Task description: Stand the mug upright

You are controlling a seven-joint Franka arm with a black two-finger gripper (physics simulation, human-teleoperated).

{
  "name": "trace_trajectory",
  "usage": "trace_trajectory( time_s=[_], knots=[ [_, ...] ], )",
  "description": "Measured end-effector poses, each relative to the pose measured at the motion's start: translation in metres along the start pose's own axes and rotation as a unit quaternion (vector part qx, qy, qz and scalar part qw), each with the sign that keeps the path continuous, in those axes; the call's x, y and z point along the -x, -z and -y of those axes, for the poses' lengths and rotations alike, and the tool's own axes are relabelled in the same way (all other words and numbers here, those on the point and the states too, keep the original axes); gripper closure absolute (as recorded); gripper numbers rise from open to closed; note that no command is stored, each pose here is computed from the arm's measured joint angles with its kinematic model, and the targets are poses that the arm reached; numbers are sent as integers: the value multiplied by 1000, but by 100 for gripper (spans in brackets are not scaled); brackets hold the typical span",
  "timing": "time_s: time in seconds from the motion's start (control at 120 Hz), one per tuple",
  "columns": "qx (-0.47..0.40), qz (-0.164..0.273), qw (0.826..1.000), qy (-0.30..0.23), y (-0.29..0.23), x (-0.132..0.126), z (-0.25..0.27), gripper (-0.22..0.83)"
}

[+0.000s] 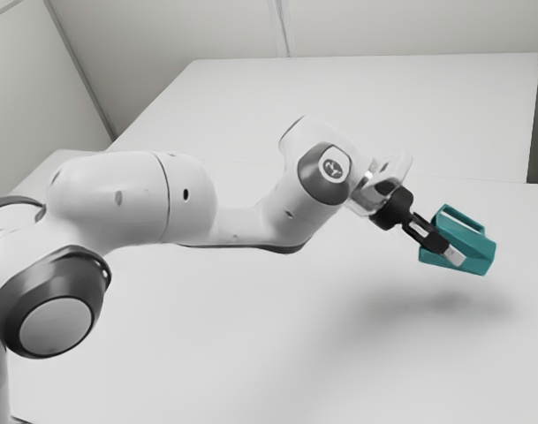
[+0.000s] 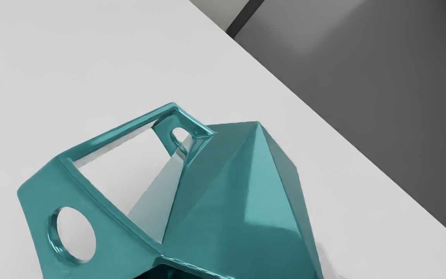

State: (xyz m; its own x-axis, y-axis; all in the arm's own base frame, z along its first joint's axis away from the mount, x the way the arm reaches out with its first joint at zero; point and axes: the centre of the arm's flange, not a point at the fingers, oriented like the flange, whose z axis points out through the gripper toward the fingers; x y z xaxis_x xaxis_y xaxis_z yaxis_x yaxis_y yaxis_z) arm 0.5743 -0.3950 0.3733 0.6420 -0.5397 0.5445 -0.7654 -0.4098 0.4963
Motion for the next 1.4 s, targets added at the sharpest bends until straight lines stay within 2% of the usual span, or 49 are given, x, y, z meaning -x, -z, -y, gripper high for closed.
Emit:
trace_trajectory(
  time_s=[0.167, 0.408, 0.683, 1.183, 1.4],
  knots=[
    [-46, 51, 998, -12, 52, -2, 5, 78],
    [-104, 122, 987, 23, 113, 21, 12, 79],
    [-162, 189, 966, 75, 152, 56, 19, 79],
    [-249, 248, 919, 177, 221, 141, 36, 79],
    [-277, 258, 902, 209, 235, 164, 42, 79]
  ],
)
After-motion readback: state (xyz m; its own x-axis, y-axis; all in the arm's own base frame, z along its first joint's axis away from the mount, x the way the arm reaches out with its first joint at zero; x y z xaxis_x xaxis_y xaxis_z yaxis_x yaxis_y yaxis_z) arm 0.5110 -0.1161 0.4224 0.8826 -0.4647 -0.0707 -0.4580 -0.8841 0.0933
